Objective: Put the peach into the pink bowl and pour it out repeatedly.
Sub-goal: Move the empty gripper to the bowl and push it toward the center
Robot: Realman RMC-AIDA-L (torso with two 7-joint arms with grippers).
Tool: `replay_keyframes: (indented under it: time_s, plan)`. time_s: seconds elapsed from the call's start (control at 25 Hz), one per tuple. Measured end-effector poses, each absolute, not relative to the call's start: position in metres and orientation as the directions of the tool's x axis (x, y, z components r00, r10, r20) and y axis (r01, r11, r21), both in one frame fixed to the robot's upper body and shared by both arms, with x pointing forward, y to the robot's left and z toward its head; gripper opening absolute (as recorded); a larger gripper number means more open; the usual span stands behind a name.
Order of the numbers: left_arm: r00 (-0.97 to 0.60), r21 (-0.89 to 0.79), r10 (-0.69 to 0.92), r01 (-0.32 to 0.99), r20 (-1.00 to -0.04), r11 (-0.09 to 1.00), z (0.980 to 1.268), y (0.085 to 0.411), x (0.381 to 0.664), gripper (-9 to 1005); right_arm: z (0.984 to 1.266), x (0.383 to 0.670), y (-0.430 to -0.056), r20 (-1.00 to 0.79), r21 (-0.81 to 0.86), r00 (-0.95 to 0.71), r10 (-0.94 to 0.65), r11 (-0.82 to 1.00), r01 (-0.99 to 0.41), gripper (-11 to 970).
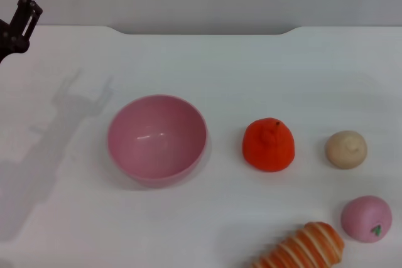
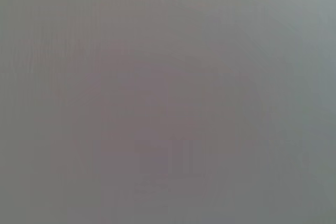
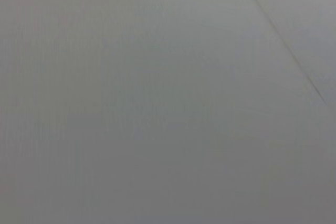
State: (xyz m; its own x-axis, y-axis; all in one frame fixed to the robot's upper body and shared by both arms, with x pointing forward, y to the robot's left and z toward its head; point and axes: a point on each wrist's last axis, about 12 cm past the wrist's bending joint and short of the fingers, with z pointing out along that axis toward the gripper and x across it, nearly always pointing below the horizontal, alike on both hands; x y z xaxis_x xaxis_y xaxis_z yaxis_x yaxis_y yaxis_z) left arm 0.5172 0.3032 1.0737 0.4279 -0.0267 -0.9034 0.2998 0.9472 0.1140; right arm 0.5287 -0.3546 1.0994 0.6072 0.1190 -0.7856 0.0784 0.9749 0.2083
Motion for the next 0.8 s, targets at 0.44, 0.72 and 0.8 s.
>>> replay_keyframes:
  time_s: [0.44, 0.72, 0.8]
  plan:
    - [0.417, 0.103, -0.036, 0.305, -0.908, 0.947, 1.0724, 0.3030, 0.5171, 689, 1.0957, 0.5319, -0.3561, -0.807, 0.221, 0.575, 0.131, 0.971, 0.089, 656]
    - [0.400, 0.097, -0.034, 0.303, -0.916, 0.948, 1.0697, 0.3033, 0.5168, 683, 1.0934, 0.5319, -0.3607, -0.809, 0.261, 0.563, 0.169, 0.961, 0.086, 656]
    - [0.399, 0.096, -0.034, 0.302, -0.916, 0.948, 1.0696, 0.3034, 0.5169, 681, 1.0954, 0.5331, -0.3614, -0.805, 0.260, 0.569, 0.167, 0.962, 0.086, 656]
